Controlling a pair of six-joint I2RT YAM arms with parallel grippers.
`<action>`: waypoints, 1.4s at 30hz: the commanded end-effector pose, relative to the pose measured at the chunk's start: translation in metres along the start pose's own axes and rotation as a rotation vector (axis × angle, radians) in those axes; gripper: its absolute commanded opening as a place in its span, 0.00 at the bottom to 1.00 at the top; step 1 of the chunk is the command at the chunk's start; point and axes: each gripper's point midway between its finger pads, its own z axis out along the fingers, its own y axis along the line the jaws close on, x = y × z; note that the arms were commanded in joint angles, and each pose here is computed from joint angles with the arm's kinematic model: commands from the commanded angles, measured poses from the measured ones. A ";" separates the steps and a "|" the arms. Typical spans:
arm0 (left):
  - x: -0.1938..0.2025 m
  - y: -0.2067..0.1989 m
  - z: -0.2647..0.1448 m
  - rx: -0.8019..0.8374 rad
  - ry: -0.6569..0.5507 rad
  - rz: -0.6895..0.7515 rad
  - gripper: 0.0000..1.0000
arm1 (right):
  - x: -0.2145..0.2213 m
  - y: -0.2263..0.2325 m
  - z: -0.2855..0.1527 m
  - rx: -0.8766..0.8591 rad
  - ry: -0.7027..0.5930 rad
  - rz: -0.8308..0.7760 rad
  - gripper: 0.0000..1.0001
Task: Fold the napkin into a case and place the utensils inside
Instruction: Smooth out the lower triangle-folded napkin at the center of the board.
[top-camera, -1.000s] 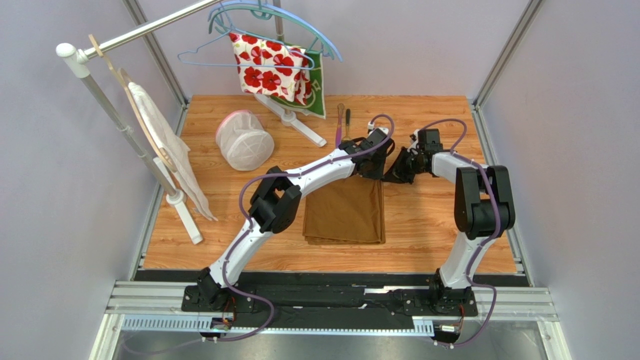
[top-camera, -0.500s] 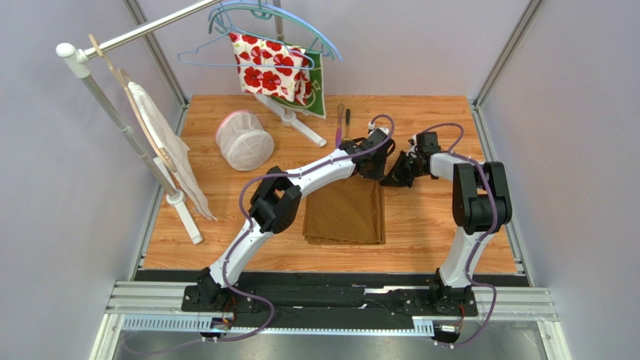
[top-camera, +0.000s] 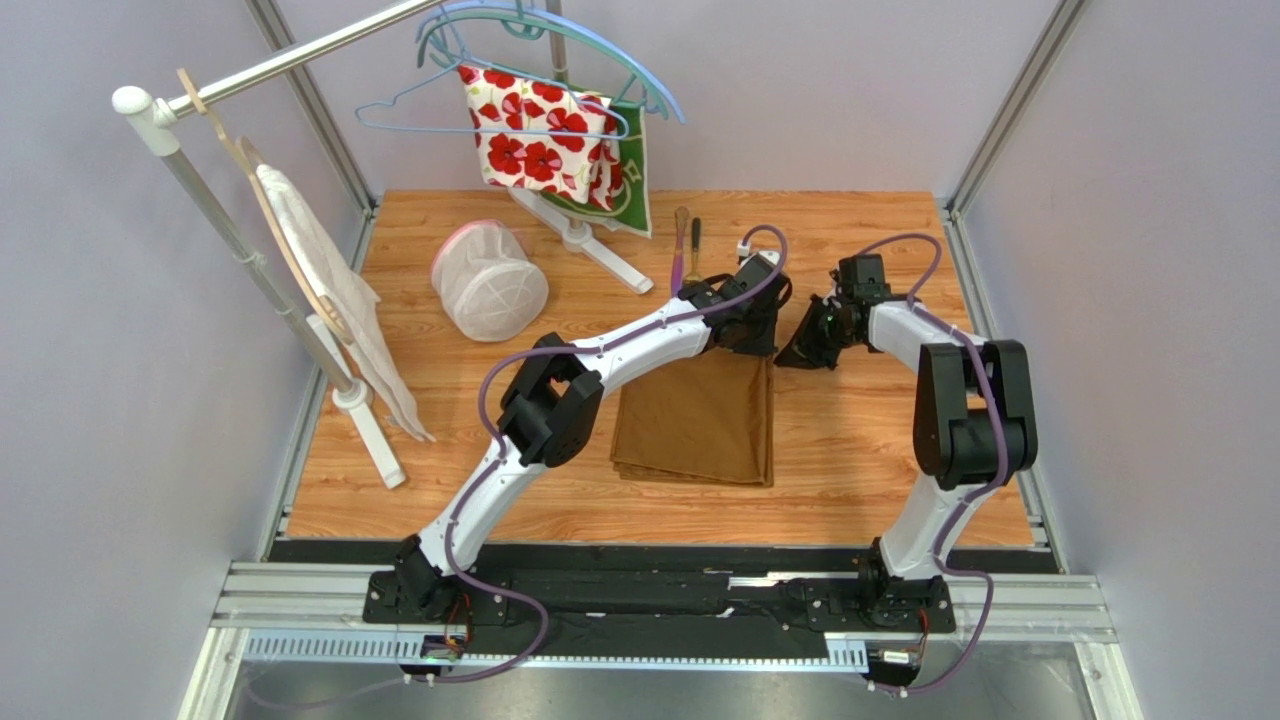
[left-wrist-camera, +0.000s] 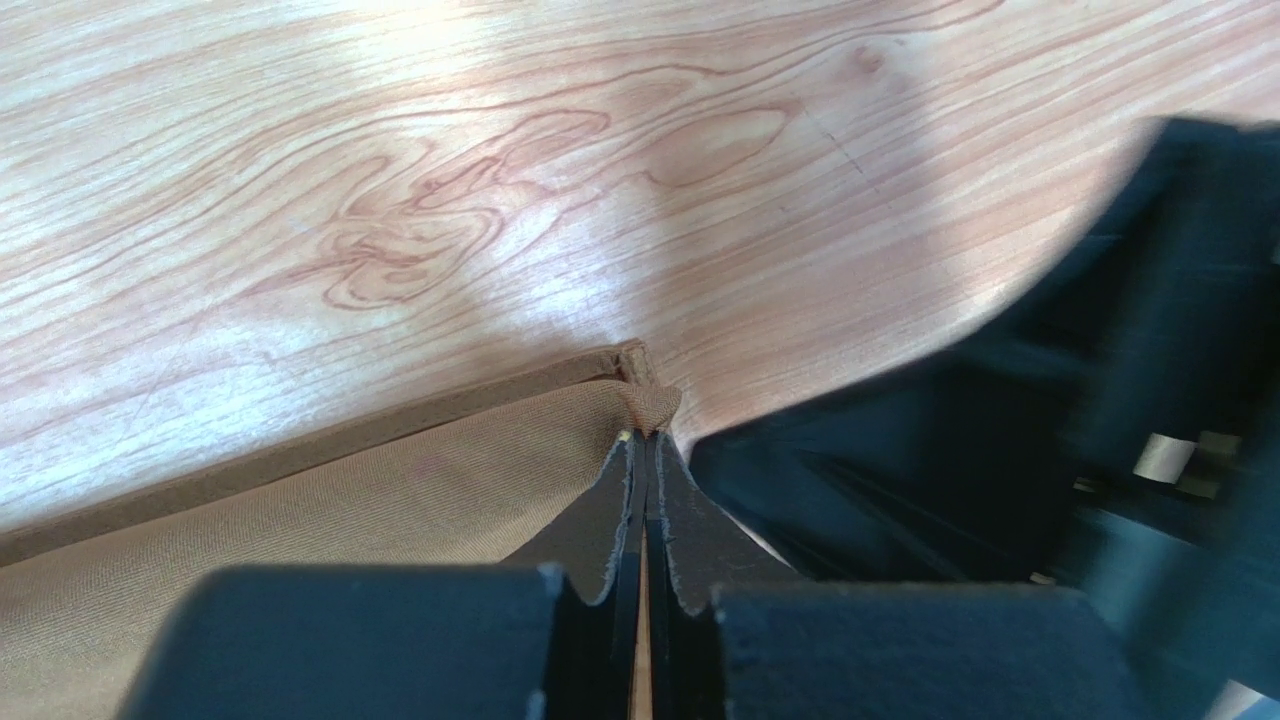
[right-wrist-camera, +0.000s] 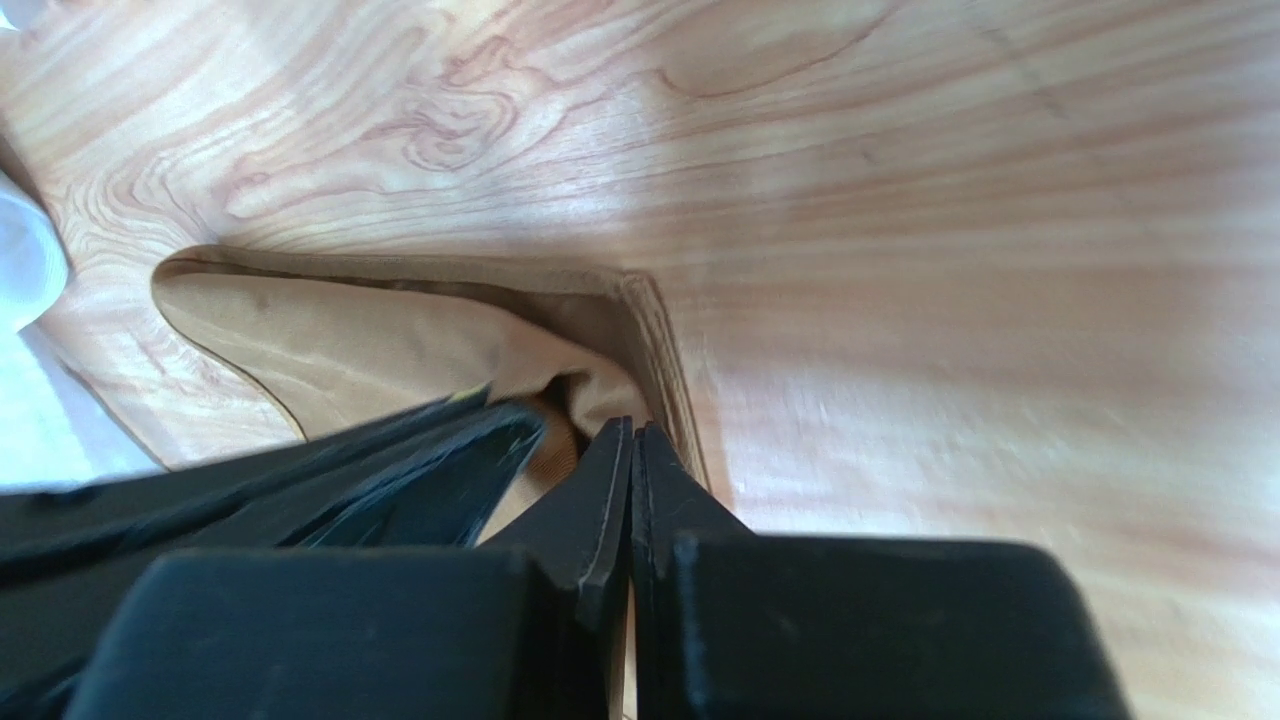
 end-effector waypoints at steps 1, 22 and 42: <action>-0.009 -0.016 -0.001 0.059 -0.027 -0.013 0.09 | -0.020 0.010 -0.037 0.055 -0.102 -0.058 0.03; 0.052 -0.008 -0.123 0.253 0.038 -0.003 0.08 | 0.021 0.014 -0.056 -0.074 -0.031 -0.122 0.07; 0.160 -0.078 -0.080 0.394 0.267 0.054 0.00 | 0.038 0.030 -0.041 -0.133 0.037 -0.133 0.06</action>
